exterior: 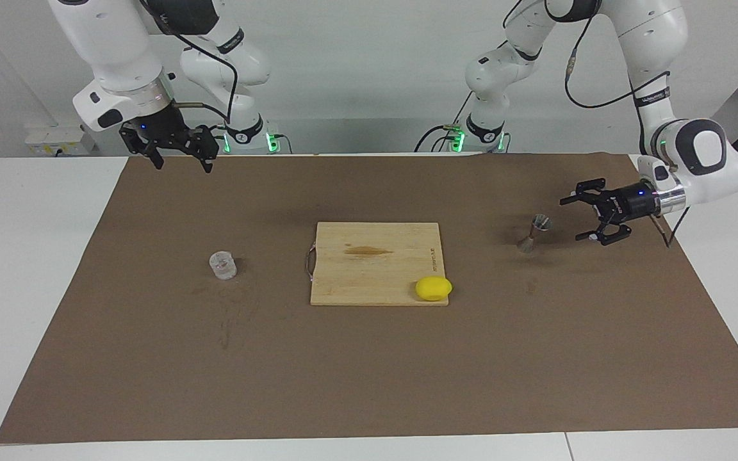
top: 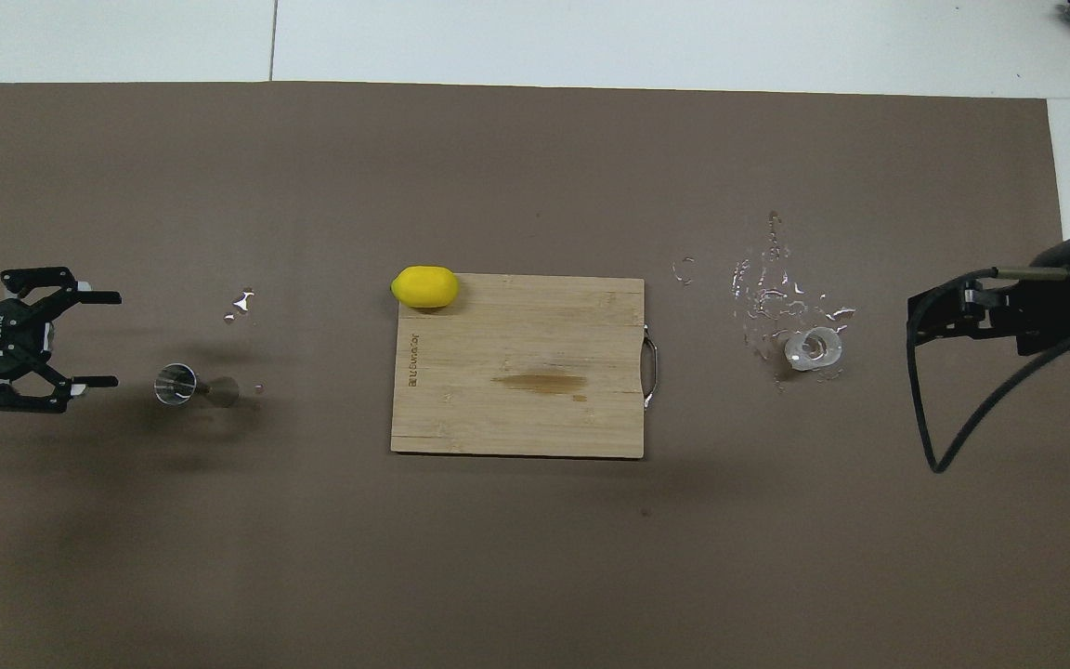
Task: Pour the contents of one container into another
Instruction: 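Open the left gripper and lower it around the metal cup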
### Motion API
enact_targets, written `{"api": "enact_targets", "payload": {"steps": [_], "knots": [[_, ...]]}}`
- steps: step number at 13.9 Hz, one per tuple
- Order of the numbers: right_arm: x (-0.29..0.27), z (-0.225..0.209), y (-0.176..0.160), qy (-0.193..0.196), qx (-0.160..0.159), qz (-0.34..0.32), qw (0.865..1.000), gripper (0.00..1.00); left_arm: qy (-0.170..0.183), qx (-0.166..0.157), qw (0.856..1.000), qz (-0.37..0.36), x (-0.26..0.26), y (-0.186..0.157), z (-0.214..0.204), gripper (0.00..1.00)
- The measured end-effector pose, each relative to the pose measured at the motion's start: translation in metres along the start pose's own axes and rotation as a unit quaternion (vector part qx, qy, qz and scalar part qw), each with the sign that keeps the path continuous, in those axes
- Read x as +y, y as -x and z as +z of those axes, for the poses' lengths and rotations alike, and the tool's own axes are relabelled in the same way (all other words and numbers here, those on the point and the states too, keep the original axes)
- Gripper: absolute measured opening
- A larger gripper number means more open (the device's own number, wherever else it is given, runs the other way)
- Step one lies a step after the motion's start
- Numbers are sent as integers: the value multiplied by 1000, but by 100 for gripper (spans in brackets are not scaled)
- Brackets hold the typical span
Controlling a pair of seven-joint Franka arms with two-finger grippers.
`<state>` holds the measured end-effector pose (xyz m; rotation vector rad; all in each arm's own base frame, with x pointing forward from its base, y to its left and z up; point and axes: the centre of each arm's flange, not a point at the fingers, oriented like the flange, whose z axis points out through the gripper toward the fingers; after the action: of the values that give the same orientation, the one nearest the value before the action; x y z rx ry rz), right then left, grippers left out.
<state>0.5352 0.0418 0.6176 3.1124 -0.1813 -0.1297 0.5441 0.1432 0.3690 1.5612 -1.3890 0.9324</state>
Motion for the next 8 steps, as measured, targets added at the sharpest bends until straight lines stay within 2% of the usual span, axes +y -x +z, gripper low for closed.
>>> {"api": "enact_targets", "payload": {"steps": [8], "knots": [[0, 0, 0, 0, 0, 0, 1000, 100, 7, 0, 1000, 5, -1, 6, 5, 100]]}}
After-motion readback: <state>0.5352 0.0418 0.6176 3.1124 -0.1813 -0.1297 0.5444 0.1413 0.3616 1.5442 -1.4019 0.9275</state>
